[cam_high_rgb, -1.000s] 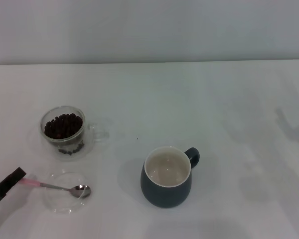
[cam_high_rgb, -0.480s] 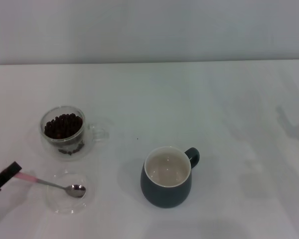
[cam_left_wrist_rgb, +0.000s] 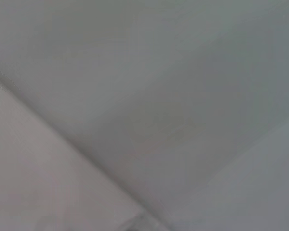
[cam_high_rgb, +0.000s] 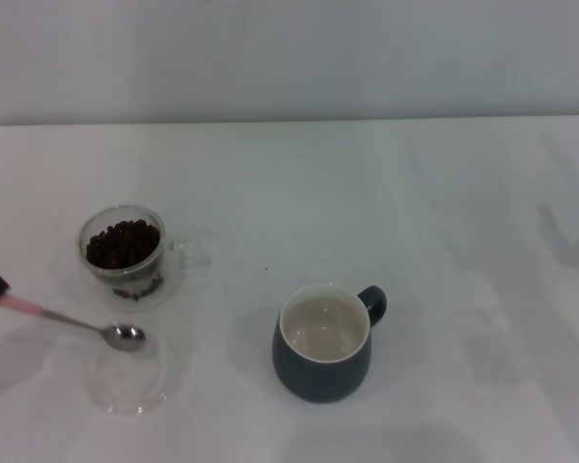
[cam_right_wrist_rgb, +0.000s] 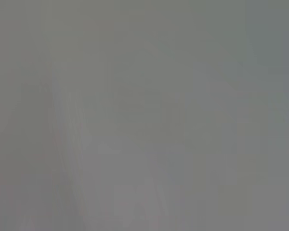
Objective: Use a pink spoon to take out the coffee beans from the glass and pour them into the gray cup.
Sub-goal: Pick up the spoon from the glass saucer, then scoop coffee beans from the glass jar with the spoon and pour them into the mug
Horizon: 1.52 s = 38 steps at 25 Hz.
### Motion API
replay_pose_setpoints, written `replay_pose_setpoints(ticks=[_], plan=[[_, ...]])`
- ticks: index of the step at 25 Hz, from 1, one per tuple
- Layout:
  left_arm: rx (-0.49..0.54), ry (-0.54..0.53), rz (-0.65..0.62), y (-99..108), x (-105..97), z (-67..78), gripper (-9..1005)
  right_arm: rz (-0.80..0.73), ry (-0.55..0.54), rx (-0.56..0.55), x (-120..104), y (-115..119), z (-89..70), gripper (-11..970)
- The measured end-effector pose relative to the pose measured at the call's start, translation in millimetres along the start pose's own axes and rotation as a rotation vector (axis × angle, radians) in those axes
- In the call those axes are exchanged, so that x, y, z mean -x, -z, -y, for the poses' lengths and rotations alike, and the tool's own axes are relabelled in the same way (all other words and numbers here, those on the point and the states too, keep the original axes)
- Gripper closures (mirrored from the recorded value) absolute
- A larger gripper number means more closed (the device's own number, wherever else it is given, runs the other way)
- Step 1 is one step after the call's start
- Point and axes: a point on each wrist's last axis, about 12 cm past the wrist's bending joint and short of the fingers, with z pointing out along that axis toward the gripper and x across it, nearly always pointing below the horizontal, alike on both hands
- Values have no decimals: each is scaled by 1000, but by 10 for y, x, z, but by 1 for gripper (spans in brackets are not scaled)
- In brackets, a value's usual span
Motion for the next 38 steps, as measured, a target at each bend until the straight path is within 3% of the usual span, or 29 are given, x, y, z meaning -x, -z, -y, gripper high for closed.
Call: replay_pose_setpoints(ticks=[8, 12, 15, 19, 25, 38], plan=[[-85, -211, 180, 83, 566, 131, 858, -5, -4, -4, -8, 0, 1, 114], [-79, -294, 257, 116, 710, 147, 857, -7, -8, -4, -18, 1, -15, 114], [-20, -389, 301, 96, 806, 100, 857, -7, -14, -4, -24, 6, -21, 114], [13, -414, 266, -20, 800, 61, 858, -3, -24, 1, -31, 9, -48, 114], [-25, -429, 205, -231, 787, 103, 858, -5, -27, 2, -36, -2, -60, 114], [11, -396, 66, -615, 1049, 90, 858, -28, -33, -10, -71, -2, -61, 114]])
